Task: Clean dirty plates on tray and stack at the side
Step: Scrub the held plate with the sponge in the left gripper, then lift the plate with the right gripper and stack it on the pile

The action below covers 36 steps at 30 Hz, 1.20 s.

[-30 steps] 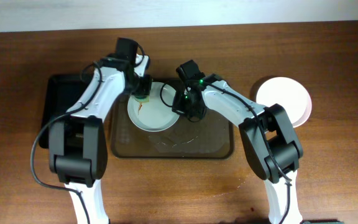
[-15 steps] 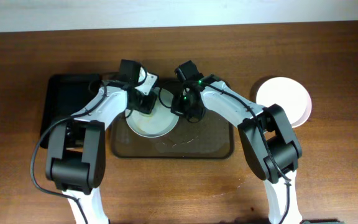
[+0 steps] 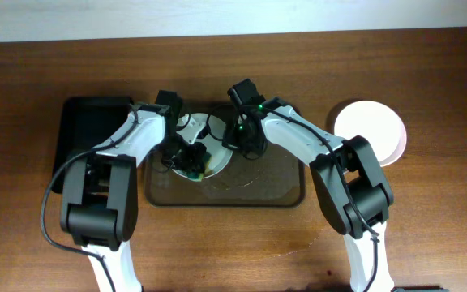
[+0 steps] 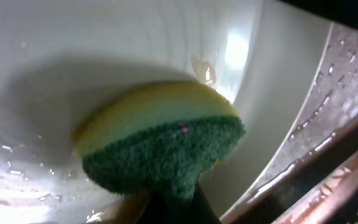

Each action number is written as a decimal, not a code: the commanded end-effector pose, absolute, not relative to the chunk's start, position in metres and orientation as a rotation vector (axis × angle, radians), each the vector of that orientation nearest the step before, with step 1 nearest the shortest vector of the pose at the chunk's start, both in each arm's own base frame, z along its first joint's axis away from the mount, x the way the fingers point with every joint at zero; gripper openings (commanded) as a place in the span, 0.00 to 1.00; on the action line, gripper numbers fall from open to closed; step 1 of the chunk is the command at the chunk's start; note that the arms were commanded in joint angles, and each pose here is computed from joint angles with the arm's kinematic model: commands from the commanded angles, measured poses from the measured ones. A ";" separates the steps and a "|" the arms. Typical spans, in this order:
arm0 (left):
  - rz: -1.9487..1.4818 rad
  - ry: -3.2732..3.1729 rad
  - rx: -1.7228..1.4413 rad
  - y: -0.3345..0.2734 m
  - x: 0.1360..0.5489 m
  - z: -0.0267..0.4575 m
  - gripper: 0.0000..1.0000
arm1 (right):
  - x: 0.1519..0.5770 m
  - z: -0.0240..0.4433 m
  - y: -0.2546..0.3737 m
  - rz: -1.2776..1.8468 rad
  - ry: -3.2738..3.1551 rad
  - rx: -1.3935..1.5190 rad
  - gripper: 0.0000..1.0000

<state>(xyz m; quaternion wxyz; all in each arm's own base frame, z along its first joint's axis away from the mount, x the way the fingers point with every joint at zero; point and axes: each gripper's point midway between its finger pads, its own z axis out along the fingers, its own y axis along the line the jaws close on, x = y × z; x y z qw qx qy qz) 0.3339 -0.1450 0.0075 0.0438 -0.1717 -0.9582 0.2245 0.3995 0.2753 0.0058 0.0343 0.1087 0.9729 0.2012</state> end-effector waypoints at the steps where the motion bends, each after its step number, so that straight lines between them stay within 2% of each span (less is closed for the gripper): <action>1: 0.744 -2.929 -0.492 -0.139 0.362 0.045 0.01 | 0.397 -0.015 0.268 0.546 3.019 0.375 0.04; 5: 0.769 -3.151 -0.460 -0.107 0.426 0.139 0.01 | 0.395 -0.009 0.272 0.607 3.031 0.322 0.04; 7: 0.764 -3.206 -0.424 -0.091 0.438 0.145 0.01 | 0.399 0.013 0.266 0.636 3.005 0.231 0.04; 8: 0.656 -3.256 -0.372 -0.067 0.445 0.141 0.01 | 0.406 0.043 0.256 0.605 2.940 0.141 0.04; 10: 0.507 -3.313 -0.347 -0.046 0.455 0.137 0.01 | 0.413 0.091 0.218 0.313 2.813 0.127 0.04; 14: 0.499 -3.363 -0.369 -0.046 0.467 0.140 0.01 | 0.416 0.172 0.163 -0.362 2.443 0.062 0.04; 18: 0.492 -3.367 -0.369 -0.045 0.467 0.140 0.01 | 0.396 0.235 0.177 -0.774 2.043 -0.013 0.04; 22: 0.492 -3.367 -0.369 -0.045 0.467 0.140 0.01 | 0.366 0.290 0.197 -0.962 1.718 -0.013 0.04; 27: 0.492 -3.367 -0.369 -0.045 0.467 0.140 0.01 | 0.362 0.292 0.203 -0.952 1.705 -0.021 0.04; 29: 0.492 -3.366 -0.368 -0.045 0.467 0.140 0.01 | 0.369 0.260 0.212 -0.820 1.887 -0.087 0.04; 31: 0.483 -3.360 -0.365 -0.044 0.466 0.139 0.01 | 0.373 0.200 0.217 -0.462 2.287 -0.090 0.04; 35: 0.448 -3.363 -0.360 -0.041 0.466 0.138 0.01 | 0.392 0.169 0.156 0.031 2.675 0.214 0.04; 36: 0.448 -3.363 -0.361 -0.041 0.466 0.138 0.01 | 0.400 0.163 0.118 0.195 2.744 0.396 0.04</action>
